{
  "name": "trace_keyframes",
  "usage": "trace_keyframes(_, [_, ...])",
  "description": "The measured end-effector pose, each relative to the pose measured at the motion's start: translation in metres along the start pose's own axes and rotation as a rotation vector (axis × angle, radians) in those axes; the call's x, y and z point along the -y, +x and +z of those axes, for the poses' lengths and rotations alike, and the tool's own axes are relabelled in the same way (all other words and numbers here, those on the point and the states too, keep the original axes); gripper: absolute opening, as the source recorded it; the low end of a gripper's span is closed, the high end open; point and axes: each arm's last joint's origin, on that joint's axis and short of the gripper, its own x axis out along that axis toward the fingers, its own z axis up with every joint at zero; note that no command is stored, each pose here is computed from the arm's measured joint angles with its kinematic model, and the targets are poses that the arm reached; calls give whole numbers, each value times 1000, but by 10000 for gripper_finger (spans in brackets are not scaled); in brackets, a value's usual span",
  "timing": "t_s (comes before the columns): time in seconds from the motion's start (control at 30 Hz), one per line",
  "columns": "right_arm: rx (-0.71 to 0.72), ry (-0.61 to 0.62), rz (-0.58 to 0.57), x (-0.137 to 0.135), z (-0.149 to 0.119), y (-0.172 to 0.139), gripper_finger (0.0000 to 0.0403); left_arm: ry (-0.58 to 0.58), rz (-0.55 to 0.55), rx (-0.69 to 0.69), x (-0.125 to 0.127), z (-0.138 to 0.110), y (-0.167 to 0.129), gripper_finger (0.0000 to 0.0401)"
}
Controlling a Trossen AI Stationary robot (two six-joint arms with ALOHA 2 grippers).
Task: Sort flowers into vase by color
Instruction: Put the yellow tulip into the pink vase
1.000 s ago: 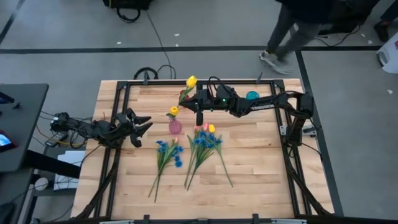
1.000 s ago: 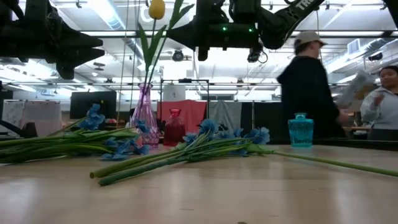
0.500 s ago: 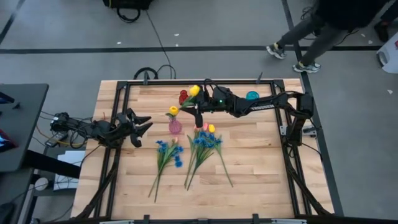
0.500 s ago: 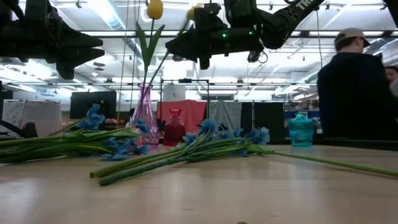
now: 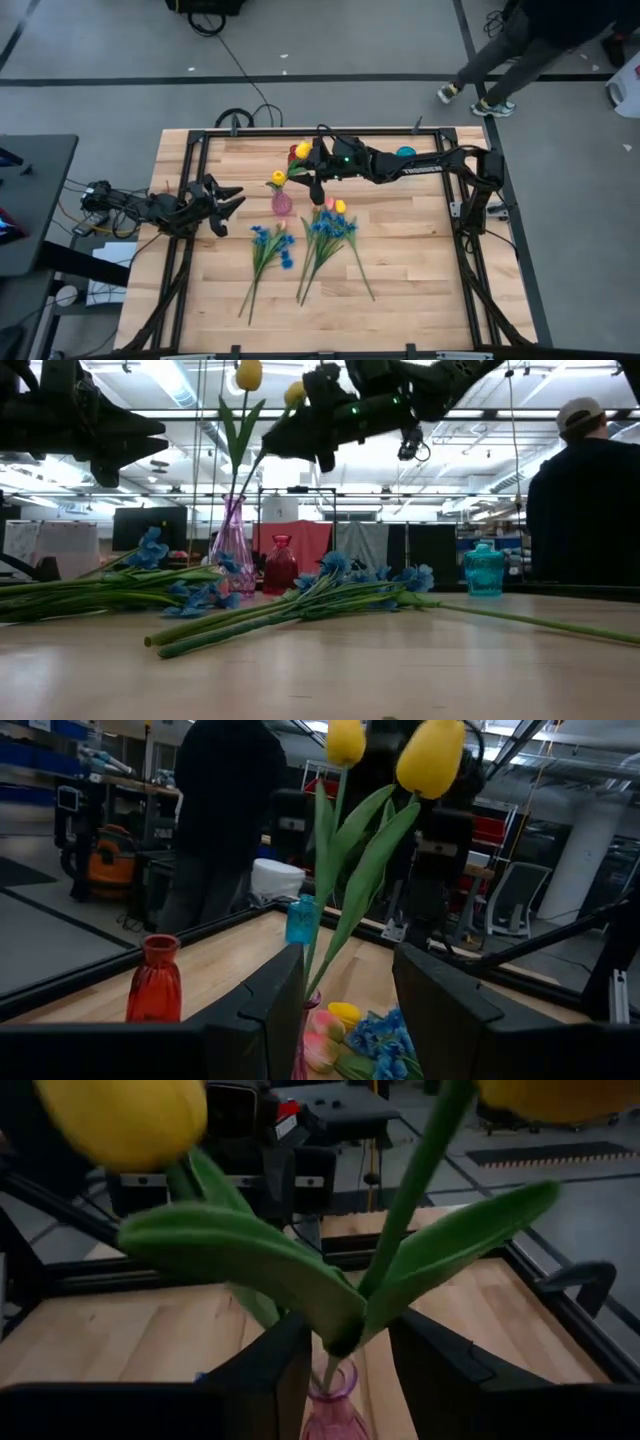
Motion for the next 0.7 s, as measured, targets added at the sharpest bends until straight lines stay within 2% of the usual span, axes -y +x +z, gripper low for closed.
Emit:
trace_keyframes(0.2, [-18, -23, 12, -8, 19, 2, 156, 0, 2, 0, 0, 0, 0, 163])
trace_keyframes(0.53, [-59, -79, -5, -22, 14, 5, 163, -5, 3, 0, 0, 0, 0, 163])
trace_keyframes(0.7, [-79, -98, -10, -22, 12, 4, 188, -5, 3, 0, 0, 0, 0, 163])
